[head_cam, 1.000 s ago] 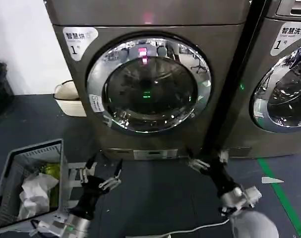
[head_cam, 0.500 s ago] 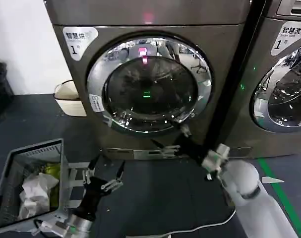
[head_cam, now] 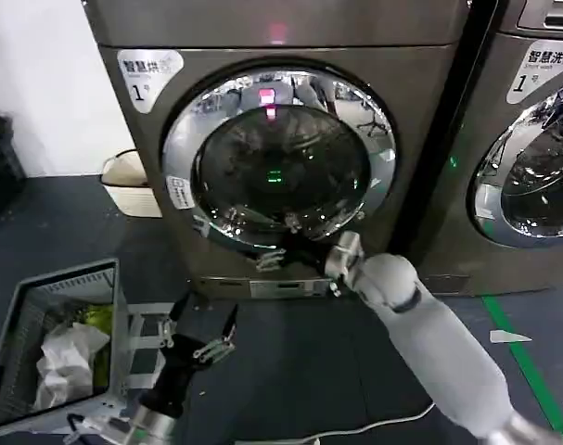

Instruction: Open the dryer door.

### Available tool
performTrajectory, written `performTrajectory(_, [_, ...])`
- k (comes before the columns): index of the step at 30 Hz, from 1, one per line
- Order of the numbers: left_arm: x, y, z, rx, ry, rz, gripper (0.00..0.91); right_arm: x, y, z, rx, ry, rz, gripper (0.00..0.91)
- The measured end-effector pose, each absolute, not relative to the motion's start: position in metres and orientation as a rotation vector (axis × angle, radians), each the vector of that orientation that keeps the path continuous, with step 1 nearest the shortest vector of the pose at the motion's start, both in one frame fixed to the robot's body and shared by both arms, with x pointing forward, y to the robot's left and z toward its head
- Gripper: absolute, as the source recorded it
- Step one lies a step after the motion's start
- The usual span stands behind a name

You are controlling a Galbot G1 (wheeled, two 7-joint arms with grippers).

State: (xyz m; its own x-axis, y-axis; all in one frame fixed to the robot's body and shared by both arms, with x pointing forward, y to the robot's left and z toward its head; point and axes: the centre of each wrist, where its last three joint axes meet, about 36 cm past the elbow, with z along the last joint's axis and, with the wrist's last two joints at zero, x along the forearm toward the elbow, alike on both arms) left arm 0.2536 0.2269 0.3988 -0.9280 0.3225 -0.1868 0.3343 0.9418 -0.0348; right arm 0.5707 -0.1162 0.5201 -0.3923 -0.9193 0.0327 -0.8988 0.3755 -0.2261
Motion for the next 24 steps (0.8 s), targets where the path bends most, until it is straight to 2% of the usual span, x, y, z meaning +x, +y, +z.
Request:
performTrajectory(8, [0.252,0.227,0.397,0.499,2.928,-0.090,0.907,0.592,-0.077,0.525,-1.672,2.515,-0.341,0.907])
performTrajectory(24, [0.251,0.224,0.398,0.514,2.927,-0.088,0.907,0.625,-0.041,0.521,-1.699,2.552,-0.351,0.907])
